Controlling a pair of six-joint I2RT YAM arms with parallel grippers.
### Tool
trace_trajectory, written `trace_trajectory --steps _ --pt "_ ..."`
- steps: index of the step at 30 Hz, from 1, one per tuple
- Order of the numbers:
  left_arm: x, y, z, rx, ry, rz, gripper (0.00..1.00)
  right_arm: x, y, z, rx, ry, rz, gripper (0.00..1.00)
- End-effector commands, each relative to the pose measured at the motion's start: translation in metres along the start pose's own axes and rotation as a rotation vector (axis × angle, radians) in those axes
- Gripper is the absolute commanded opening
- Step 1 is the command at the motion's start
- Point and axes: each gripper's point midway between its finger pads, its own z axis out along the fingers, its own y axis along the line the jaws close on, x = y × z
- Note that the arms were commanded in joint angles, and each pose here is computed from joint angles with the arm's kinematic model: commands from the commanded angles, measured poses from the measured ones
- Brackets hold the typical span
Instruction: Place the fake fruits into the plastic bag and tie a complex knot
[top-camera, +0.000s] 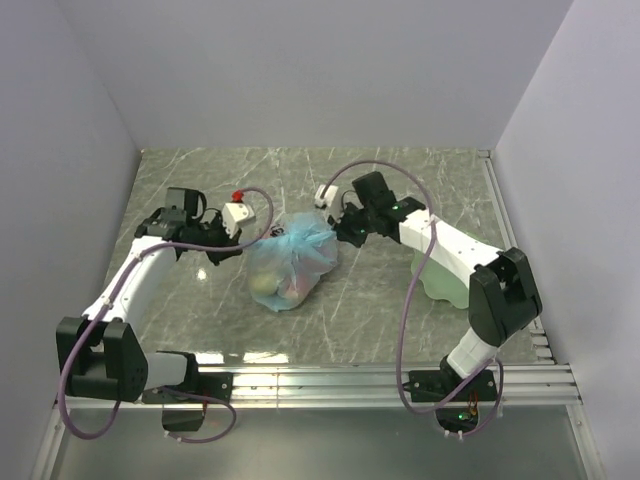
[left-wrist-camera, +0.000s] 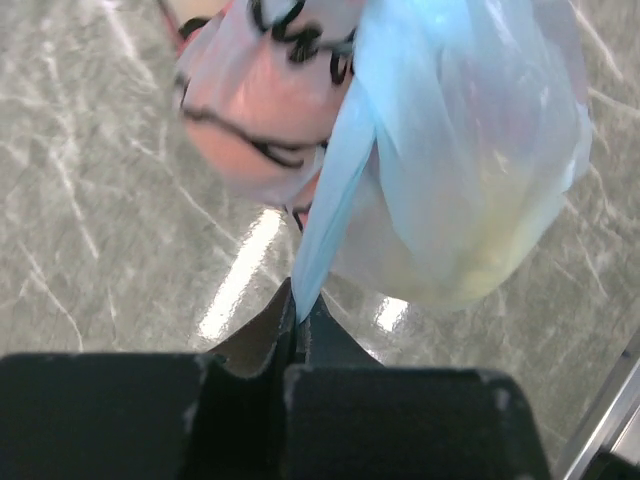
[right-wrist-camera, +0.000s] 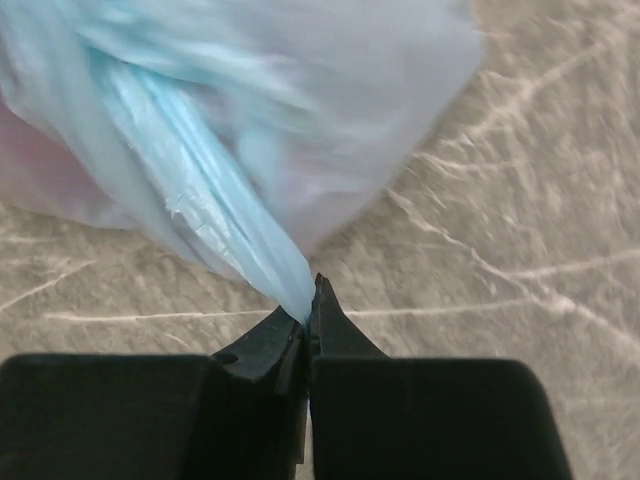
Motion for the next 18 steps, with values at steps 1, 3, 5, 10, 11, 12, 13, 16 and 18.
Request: trace_trajectory --steps 1,3,5,10,11,12,13,16,18 --pt "0.037 0.040 -0.041 -0.226 0.108 -0.177 0.00 0.069 -0.067 -0.052 0.270 0.195 0.262 0.00" --pt "0.044 0.051 -0.047 -0.261 0.106 -0.251 0.00 0.086 -0.082 -0.063 0.319 0.217 0.330 0.00" --pt "0.055 0.063 -0.052 -0.294 0.106 -0.321 0.00 0.102 -0.084 -0.065 0.328 0.246 0.361 0.00" --pt "0.079 0.081 -0.050 -0.352 0.138 -0.381 0.00 0.146 -0.093 -0.063 0.370 0.320 0.408 0.00" --pt "0.085 0.084 -0.047 -0.353 0.150 -0.395 0.00 0.154 -0.090 -0.060 0.367 0.335 0.416 0.00" --pt "0.088 0.085 -0.045 -0.355 0.155 -0.401 0.00 0.159 -0.089 -0.058 0.360 0.346 0.421 0.00" --pt "0.090 0.086 -0.044 -0.353 0.160 -0.400 0.00 0.162 -0.089 -0.056 0.358 0.348 0.429 0.00" --pt "0.096 0.087 -0.038 -0.341 0.175 -0.406 0.00 0.161 -0.082 -0.053 0.328 0.342 0.445 0.00" --pt "0.085 0.088 -0.038 -0.313 0.143 -0.383 0.00 0.143 -0.084 -0.056 0.313 0.304 0.453 0.00"
